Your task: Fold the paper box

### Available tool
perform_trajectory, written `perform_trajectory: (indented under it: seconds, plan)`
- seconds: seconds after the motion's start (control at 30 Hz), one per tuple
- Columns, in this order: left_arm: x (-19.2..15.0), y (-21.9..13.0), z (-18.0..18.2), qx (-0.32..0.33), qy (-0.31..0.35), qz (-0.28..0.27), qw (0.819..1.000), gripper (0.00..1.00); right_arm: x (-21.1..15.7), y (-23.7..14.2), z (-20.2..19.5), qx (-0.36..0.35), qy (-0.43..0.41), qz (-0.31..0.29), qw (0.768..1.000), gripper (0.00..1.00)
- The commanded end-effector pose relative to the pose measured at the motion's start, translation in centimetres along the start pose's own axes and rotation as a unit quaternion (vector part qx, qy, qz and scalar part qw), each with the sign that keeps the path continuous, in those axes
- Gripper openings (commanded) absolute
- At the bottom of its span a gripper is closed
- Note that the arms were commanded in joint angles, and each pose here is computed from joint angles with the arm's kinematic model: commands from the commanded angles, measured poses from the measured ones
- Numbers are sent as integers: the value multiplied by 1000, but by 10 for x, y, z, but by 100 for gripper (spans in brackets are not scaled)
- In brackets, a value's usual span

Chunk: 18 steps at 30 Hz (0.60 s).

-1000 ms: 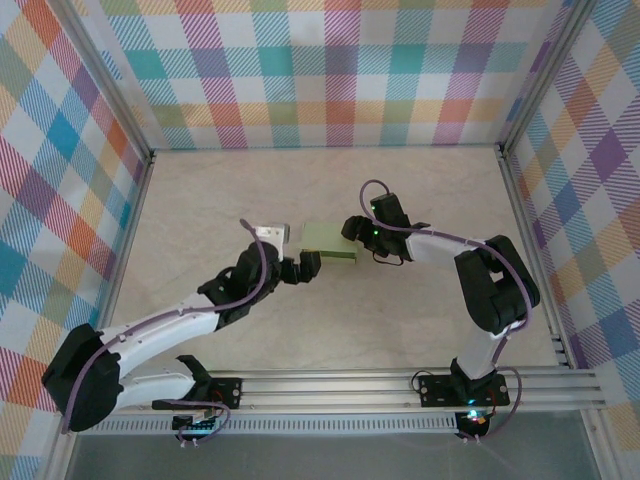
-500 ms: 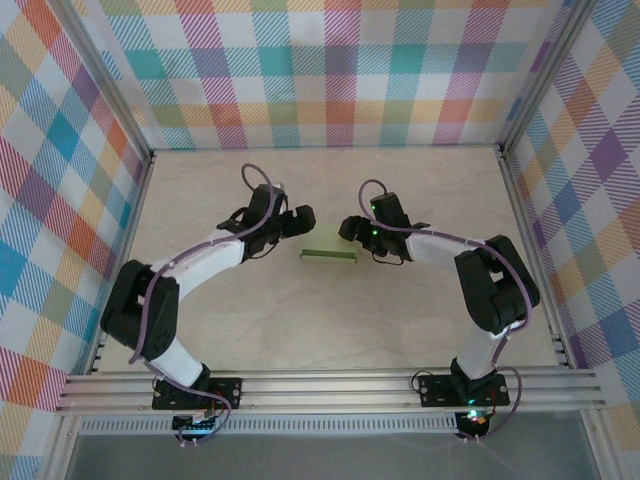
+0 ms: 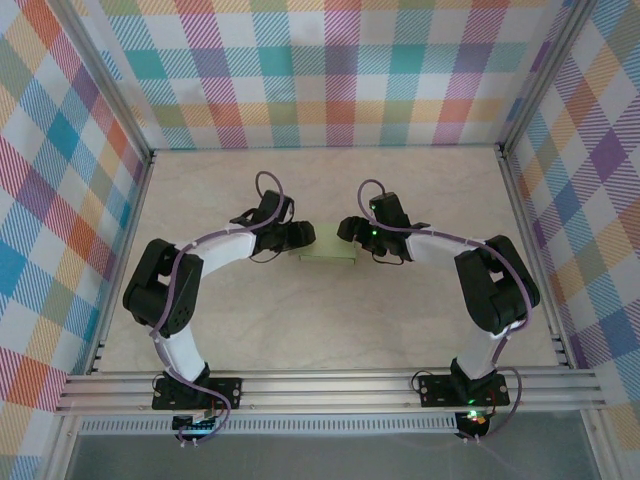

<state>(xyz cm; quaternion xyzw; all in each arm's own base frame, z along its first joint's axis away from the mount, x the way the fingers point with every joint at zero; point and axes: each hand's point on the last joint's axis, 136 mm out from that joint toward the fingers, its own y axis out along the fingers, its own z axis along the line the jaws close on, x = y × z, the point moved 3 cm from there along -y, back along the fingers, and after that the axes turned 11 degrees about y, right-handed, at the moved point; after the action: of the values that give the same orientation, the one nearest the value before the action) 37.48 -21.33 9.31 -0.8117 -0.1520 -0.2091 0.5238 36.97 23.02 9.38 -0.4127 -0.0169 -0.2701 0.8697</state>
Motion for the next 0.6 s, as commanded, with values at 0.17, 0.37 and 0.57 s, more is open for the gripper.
perform_trajectory:
  seconds: [0.17,0.37,0.57]
  plan:
    - [-26,17,15,7,-11,34,999,51,0,-10,6,10,-28,-4,1000,78]
    - [-25,18,13,4,-11,33,999,41,-13,-6,-1,16,-18,22,999,76]
    - [-30,22,16,5,-11,41,999,36,-21,8,-17,1,-12,36,999,62]
